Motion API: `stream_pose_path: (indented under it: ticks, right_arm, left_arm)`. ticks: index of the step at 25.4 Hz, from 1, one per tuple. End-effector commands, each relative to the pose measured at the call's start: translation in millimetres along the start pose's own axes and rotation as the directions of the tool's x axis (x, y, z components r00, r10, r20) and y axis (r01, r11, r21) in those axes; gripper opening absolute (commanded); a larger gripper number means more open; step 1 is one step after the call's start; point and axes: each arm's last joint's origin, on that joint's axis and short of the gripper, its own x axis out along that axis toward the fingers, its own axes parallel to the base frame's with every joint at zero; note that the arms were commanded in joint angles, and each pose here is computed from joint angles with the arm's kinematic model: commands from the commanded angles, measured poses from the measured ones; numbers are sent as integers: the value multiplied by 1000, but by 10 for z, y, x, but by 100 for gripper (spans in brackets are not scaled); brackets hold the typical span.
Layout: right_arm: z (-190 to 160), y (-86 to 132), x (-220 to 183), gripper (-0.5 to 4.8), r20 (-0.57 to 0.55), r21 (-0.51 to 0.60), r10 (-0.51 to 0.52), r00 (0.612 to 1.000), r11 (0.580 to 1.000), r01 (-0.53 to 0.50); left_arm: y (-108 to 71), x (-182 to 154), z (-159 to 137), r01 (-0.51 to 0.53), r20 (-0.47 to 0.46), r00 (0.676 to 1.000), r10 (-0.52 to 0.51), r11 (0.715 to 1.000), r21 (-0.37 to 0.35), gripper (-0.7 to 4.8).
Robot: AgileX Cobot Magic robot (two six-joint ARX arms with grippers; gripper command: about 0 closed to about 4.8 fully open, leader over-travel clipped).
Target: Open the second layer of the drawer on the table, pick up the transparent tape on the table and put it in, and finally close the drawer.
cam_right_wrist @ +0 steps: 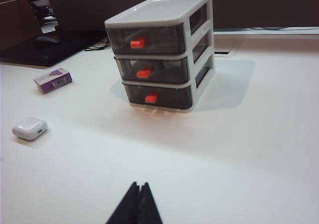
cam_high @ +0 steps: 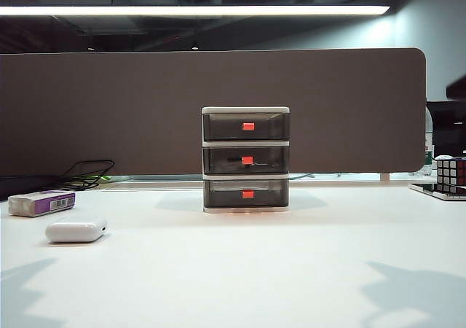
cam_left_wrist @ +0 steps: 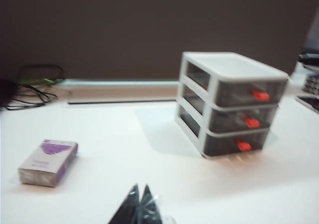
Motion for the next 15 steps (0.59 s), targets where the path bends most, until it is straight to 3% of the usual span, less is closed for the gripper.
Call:
stream_pose_path:
  ticks: [1,5,15]
  right_arm:
    - [-135,-18,-16,-5,15,4,-6,1000,1000,6]
    - [-191,-46,-58,-5,-26,-17,-94,995,995,94]
    - [-149,-193,-118,-5,27,-40,-230,973,972,231]
  left_arm:
    - [1,-1,-5,1,-9,1000,0,999,45,-6]
    - [26,5,-3,-30,-6,1000,30,997,68,-6]
    - [258,42,12,-97,3,995,97,991,94,-6]
